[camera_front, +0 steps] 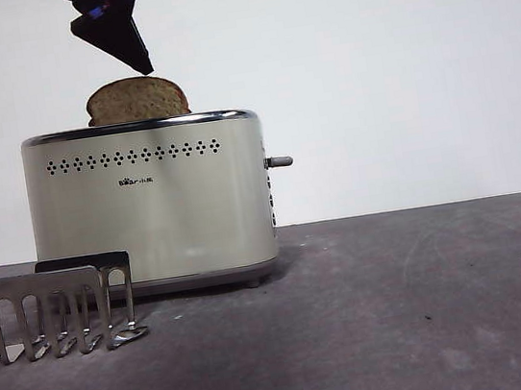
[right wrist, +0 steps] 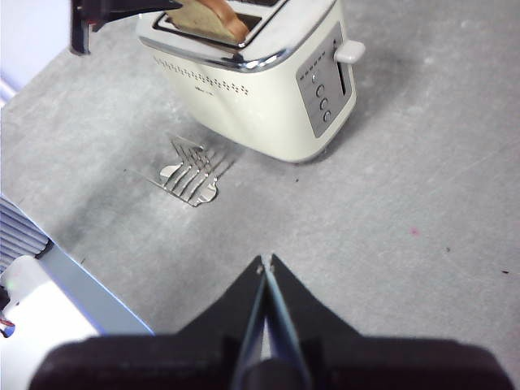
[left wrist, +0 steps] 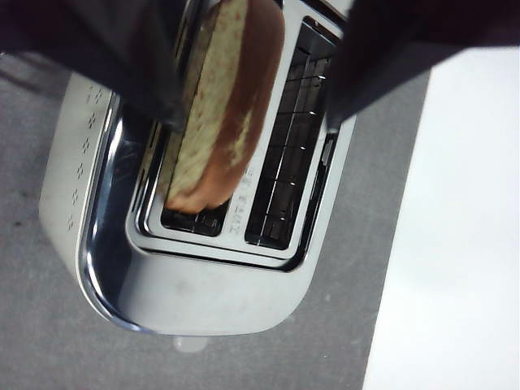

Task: Pick up a slice of bread from the rack,put the bread on the toaster,press the button

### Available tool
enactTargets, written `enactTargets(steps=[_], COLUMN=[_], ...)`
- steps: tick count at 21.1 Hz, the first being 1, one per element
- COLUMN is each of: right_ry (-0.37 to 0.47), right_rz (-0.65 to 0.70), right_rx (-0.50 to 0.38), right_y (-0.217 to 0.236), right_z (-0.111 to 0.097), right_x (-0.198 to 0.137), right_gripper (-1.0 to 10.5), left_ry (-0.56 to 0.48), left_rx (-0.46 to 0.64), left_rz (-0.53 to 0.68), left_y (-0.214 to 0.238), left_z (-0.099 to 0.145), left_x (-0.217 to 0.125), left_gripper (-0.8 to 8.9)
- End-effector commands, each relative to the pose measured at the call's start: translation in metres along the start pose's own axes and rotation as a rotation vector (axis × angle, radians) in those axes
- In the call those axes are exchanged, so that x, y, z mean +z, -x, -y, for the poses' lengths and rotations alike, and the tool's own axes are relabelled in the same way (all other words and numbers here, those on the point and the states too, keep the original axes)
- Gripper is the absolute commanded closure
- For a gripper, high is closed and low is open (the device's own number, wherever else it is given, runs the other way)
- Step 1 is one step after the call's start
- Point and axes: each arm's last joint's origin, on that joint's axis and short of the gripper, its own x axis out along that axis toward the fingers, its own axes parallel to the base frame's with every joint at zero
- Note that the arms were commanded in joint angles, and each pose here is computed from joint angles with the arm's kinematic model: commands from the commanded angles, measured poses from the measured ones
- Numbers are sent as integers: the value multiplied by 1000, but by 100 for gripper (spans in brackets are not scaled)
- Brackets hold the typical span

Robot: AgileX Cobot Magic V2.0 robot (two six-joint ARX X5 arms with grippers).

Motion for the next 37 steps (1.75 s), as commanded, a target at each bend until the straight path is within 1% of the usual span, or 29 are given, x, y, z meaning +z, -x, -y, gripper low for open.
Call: enactTargets(steps=[1, 4, 5, 8, 9, 10, 13, 15, 18, 22, 31, 34, 37], right_ry=[7, 9, -1, -34, -52, -63, -100, -143, -205, -237, -258, -275, -283], right_rz=[-3, 16, 33, 86, 100, 114, 171, 205, 215, 184, 140, 125, 101], right_rx=[4, 3, 14, 111, 122, 135, 201, 236, 276, 277, 277, 240, 232], right_y=[-6, -16, -21, -43, -54, -64, -107, -135, -178, -212, -265, -277, -287], right_z=[4, 13, 17, 29, 34, 38, 46, 54, 66, 80, 100, 105, 109], right_x=[3, 10, 15, 29, 35, 40, 57, 64, 68, 73, 83, 77, 70], right_gripper=[958, 958, 958, 959, 959, 959, 959, 959, 959, 959, 959, 959, 959], left_ry=[74, 143, 193, 375, 436, 474, 584, 639, 652, 684, 682, 684, 685], left_rx=[11, 68, 90, 146, 166, 175, 156, 128, 100, 60, 18, 18, 18], left_rz=[-1, 31, 52, 132, 164, 188, 283, 338, 368, 381, 390, 390, 389], left_y=[3, 24, 36, 80, 99, 115, 163, 188, 215, 228, 230, 230, 230], left_z=[0, -4, -6, -11, -11, -9, 1, 9, 21, 29, 32, 32, 32], left_x=[-1, 1, 1, 2, 0, -2, -11, -17, -26, -32, -33, -33, -33], left_gripper=[436, 436, 436, 436, 436, 436, 436, 436, 436, 436, 436, 436, 436])
